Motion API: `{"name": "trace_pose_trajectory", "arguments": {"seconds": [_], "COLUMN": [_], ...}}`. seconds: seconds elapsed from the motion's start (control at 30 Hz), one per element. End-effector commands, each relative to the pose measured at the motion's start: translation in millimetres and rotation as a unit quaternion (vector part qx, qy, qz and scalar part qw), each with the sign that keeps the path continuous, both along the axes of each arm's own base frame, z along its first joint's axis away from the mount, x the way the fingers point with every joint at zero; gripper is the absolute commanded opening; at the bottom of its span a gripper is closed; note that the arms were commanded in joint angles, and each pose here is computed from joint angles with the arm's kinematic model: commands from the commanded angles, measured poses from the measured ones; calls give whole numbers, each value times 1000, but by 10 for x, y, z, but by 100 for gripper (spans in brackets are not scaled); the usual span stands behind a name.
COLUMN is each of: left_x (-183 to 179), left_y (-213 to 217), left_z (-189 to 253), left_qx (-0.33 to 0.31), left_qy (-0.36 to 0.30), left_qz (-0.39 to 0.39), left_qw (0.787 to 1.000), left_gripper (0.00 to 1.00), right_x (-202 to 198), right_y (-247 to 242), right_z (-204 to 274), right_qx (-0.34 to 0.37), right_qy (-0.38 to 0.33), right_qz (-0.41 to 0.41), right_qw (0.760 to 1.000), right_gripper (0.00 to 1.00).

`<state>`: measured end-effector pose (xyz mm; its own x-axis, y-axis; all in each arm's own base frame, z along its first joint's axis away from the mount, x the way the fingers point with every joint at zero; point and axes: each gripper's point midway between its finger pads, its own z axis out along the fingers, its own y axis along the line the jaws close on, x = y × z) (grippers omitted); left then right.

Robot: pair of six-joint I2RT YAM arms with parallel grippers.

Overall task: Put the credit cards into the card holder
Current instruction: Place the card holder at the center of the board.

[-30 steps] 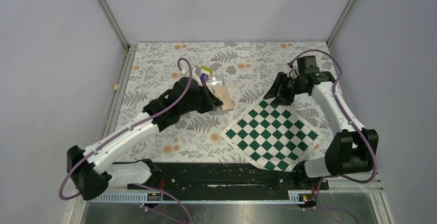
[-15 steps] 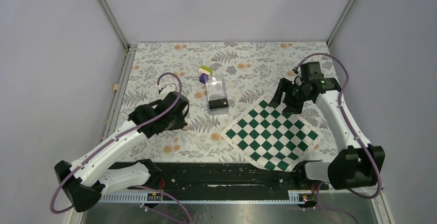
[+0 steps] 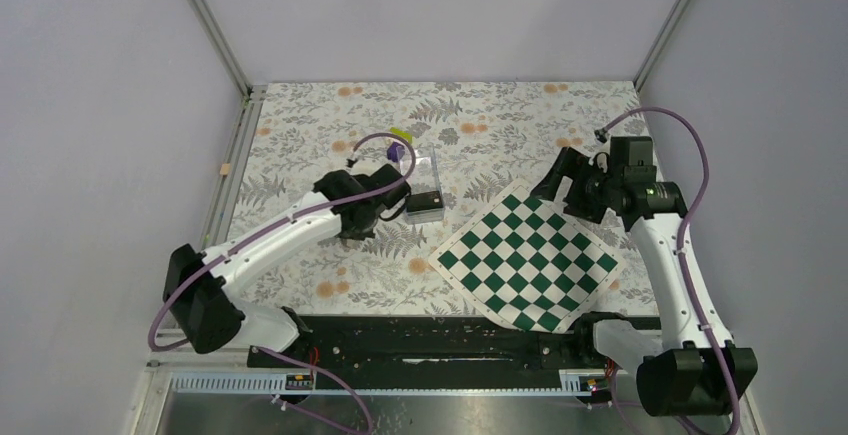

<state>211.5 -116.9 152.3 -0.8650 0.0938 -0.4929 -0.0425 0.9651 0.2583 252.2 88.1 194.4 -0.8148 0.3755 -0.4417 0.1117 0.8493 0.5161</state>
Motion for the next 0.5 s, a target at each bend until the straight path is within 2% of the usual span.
{"name": "trace_pose_trajectory", "arguments": {"seconds": [0.0, 0.07, 0.13, 0.23, 0.27, 0.3, 0.37, 0.47], "left_x": [75, 36, -18, -77, -94, -109, -147, -250], "left_y": [-79, -135, -259, -492, -568, -651, -840, -1048], "left_z": [22, -49, -122, -203, -213, -221, -170, -120], "left_qx": [65, 86, 92, 74, 60, 38, -29, -138], "left_qy": [-2, 11, 24, 32, 34, 37, 34, 42], "left_qz": [-40, -49, -66, -92, -99, -105, -125, -142], "left_qw": [997, 995, 993, 993, 993, 993, 991, 979], "left_gripper": [2, 5, 18, 67, 79, 85, 91, 94], "right_x": [80, 69, 77, 78, 78, 70, 57, 58], "right_y": [164, 184, 189, 153, 148, 144, 151, 276], "right_z": [81, 90, 203, 378, 421, 448, 476, 510], "right_qx": [72, 79, 81, 74, 73, 76, 86, 125], "right_qy": [-12, -13, -42, -82, -94, -100, -101, -107], "right_qz": [16, 18, 20, 9, 7, 3, -9, 11], "right_qw": [997, 997, 996, 994, 993, 992, 991, 986], "right_gripper": [99, 99, 100, 99, 99, 100, 99, 99]}}
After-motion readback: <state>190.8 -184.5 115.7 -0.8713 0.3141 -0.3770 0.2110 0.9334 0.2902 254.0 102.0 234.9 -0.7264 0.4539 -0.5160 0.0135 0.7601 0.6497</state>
